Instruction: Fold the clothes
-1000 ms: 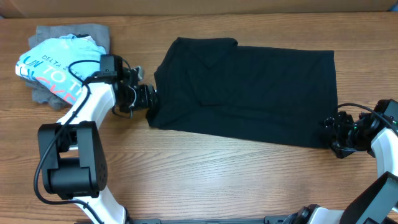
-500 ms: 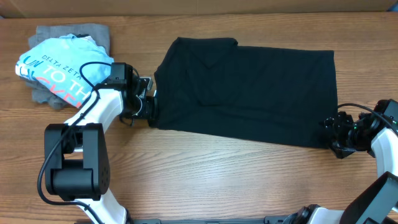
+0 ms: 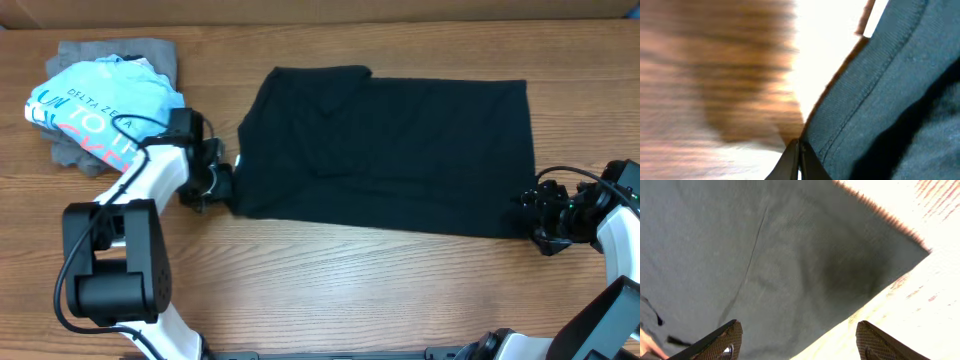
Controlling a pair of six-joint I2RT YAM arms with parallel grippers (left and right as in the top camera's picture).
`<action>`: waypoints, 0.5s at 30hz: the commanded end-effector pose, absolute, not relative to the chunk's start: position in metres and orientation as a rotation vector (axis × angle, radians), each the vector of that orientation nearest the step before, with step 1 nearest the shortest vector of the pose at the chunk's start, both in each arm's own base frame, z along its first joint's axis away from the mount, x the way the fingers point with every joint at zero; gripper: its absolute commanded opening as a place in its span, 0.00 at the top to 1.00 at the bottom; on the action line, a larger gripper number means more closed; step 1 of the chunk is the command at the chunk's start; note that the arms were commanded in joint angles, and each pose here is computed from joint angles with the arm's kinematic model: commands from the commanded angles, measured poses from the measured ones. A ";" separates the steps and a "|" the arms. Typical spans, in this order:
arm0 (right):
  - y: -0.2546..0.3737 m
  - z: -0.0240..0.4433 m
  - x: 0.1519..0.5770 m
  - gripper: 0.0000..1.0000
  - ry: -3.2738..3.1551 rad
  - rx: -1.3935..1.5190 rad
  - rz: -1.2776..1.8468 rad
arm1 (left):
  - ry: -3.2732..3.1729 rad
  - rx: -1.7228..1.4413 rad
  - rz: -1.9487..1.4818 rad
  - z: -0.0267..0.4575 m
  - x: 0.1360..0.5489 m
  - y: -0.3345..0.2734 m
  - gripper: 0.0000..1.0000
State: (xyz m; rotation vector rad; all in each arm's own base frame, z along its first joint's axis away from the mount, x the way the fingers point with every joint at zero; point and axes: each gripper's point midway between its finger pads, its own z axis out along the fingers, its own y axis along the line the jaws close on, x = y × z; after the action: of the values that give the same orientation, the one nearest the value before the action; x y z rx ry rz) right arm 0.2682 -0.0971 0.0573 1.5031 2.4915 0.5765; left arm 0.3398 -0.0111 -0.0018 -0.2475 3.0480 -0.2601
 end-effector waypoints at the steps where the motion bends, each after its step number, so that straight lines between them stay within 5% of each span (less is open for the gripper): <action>1: -0.103 0.061 0.272 0.24 2.487 1.476 0.543 | 3.004 -0.173 -0.445 0.013 0.342 -0.019 0.90; 15: -0.095 0.053 0.249 0.23 2.616 1.435 0.504 | 3.158 -0.549 0.109 0.024 0.287 0.039 0.96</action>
State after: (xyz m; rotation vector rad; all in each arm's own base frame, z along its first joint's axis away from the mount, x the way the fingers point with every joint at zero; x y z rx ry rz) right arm 0.2550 -0.0923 0.0539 1.4792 2.5692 0.5515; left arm 0.2895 0.0151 0.0168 -0.4255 3.1976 -0.1072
